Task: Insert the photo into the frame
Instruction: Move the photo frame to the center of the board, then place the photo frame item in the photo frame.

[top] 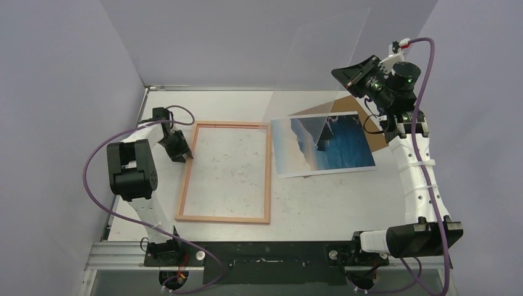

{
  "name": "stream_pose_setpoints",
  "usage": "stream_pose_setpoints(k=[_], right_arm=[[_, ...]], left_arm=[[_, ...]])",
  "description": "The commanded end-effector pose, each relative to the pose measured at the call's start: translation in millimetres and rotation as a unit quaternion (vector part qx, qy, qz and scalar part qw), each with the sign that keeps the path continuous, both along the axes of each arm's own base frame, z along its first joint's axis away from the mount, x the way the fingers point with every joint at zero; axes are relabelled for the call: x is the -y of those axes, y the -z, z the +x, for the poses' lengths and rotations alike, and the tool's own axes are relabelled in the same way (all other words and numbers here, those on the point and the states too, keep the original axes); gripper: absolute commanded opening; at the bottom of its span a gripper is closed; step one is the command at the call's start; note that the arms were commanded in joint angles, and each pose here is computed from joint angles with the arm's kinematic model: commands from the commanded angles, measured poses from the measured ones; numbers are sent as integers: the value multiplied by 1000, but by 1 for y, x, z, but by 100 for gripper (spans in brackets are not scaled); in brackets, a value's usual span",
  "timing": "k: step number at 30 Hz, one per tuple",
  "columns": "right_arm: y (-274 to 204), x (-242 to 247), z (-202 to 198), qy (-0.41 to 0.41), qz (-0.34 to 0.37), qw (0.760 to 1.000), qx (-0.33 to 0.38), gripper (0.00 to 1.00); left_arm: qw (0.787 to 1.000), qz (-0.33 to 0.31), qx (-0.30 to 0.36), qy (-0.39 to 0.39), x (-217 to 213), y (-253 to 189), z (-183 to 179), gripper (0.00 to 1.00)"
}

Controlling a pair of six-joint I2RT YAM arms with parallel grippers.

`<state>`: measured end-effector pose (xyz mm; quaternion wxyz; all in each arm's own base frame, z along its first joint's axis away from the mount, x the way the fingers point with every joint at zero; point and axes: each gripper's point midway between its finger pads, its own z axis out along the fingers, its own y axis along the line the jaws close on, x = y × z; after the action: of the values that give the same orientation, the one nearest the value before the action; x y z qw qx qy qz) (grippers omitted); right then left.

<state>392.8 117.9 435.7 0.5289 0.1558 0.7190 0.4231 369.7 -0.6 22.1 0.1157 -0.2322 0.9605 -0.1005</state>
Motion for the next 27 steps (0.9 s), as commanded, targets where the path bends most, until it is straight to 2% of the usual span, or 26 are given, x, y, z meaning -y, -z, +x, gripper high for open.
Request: stream_pose_setpoints(k=[1, 9, 17, 20, 22, 24, 27], right_arm=[[-10, -17, -4, -36, 1, 999, 12, 0], [21, -71, -15, -138, -31, 990, -25, 0], [50, -134, -27, -169, 13, 984, -63, 0], [65, -172, -36, -201, 14, 976, -87, 0], [74, -191, -41, -204, 18, 973, -102, 0], [74, -209, -43, -198, 20, 975, -99, 0], [71, -239, -51, -193, 13, 976, -96, 0]], left_arm=[[998, -46, 8, -53, 17, -9, 10, 31], [995, -61, 23, -72, 22, -26, 8, 30], [996, -19, 65, -55, -6, -54, 15, 57], [995, -7, 81, -59, -16, -65, 17, 60], [994, 15, 83, -71, -28, -70, 16, 60], [988, 77, 74, -111, -53, -77, 7, 57], [972, 137, 118, -152, -80, -98, 3, 56]])
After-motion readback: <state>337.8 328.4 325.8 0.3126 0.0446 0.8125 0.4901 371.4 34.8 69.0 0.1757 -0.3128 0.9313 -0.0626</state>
